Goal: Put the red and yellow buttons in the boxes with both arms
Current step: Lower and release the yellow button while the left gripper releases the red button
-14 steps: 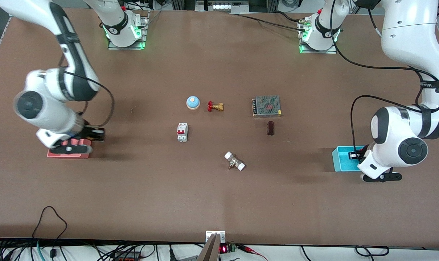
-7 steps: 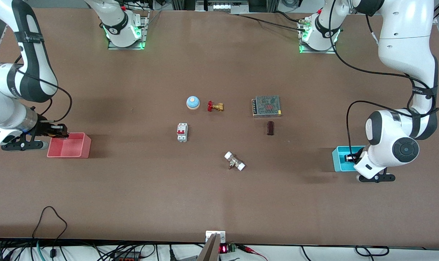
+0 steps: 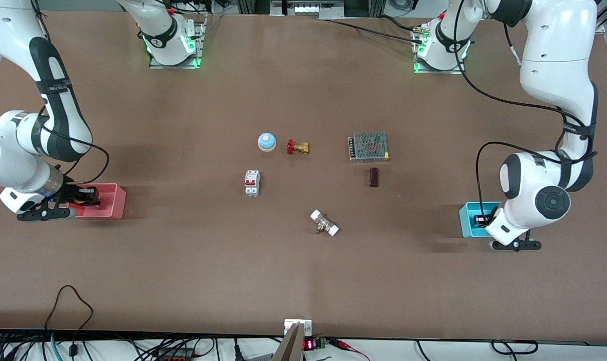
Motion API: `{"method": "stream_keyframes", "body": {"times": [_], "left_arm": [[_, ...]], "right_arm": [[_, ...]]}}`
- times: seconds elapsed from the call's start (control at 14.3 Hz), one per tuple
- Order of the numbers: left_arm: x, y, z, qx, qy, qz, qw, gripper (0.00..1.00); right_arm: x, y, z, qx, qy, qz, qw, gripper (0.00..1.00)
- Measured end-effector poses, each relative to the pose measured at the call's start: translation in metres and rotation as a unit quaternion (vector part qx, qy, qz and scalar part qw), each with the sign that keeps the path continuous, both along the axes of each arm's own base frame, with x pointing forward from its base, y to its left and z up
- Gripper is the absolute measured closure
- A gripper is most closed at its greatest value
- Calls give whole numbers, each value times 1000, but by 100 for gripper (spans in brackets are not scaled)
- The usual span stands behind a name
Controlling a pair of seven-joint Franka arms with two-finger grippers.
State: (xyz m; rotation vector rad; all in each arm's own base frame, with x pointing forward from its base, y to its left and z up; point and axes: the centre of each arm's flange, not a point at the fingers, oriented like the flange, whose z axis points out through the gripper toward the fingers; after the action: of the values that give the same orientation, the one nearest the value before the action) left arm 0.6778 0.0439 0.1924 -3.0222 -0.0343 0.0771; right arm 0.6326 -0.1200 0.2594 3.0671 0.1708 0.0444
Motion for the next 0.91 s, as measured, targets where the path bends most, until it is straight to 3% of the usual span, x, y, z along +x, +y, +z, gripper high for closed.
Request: {"method": "stream_keyframes", "body": {"times": [0.14, 0.56, 0.77, 0.91], "left_arm": [[0, -1, -1, 0, 1, -1, 1000, 59], [2, -2, 16, -2, -6, 0, 1000, 2], [1, -4, 58, -7, 6, 3, 1000, 0], [-1, -7, 101, -11, 8, 1, 1000, 0]], "right_arm": [[0, -3, -8, -1, 1, -1, 1000, 58], [-3, -7, -33, -1, 6, -4, 1000, 58], [-4, -10, -42, -1, 7, -6, 1000, 58], [-4, -11, -42, -1, 7, -7, 1000, 44]]}}
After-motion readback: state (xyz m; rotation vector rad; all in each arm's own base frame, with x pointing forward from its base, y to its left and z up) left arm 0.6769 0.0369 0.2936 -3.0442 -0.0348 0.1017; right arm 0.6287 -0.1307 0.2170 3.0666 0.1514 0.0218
